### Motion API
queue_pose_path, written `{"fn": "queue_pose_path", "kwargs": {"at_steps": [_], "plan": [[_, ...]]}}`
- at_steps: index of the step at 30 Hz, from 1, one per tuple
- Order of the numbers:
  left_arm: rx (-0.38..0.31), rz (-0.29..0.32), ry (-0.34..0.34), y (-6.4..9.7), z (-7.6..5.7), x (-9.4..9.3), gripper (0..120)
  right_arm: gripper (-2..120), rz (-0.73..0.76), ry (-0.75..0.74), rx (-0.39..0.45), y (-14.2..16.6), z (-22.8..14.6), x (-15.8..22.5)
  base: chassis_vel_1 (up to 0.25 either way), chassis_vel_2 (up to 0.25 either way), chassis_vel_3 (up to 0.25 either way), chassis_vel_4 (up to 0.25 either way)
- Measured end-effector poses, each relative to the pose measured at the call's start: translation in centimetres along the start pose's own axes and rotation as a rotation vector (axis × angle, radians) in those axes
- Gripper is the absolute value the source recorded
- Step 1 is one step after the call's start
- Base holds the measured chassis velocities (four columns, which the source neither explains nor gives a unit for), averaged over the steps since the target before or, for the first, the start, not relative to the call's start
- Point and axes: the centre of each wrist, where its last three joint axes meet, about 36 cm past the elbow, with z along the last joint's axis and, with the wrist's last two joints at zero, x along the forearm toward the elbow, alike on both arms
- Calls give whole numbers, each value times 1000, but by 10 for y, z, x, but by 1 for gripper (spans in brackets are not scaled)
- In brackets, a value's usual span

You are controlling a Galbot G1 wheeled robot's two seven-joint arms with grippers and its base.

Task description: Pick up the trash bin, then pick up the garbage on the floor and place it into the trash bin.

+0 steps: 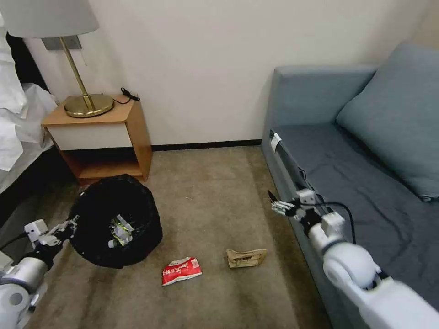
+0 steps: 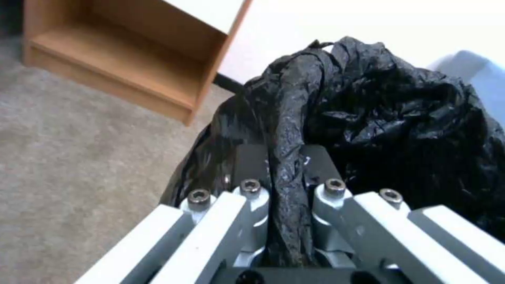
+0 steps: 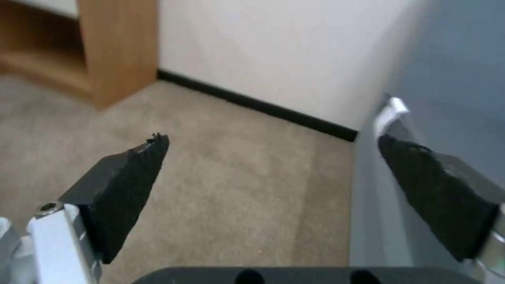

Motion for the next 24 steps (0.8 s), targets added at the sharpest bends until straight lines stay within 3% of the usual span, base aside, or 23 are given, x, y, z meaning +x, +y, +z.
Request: {"fn": "queue_pose_path", "kwargs": {"at_steps": [2, 8, 11, 14, 15, 18, 21, 24], "plan": [[-20, 14, 11, -1, 5, -2, 4, 100, -106, 52, 66, -10, -7, -40, 0, 0, 0, 0], [-43, 20, 16, 4, 8, -4, 4, 100, -276, 178, 98, -12, -7, -90, 0, 0, 0, 0], [-42, 10, 16, 10, 8, -7, 4, 100, -390, 235, 175, -16, -3, -134, 0, 0, 0, 0], [-42, 9, 17, 10, 8, -7, 4, 100, -398, 241, 177, -16, -2, -137, 0, 0, 0, 0], [-50, 11, 16, 12, 4, -8, 4, 100, -486, 314, 190, -24, 6, -155, 0, 0, 0, 0], [-51, 13, 15, 12, 3, -8, 4, 100, -553, 382, 177, -31, 11, -164, 0, 0, 0, 0], [-48, 10, 15, 15, 1, -8, 4, 100, -725, 585, 145, -52, 32, -178, 0, 0, 0, 0], [-45, 6, 21, 16, 3, -8, 4, 100, -772, 642, 140, -57, 42, -181, 0, 0, 0, 0]]}}
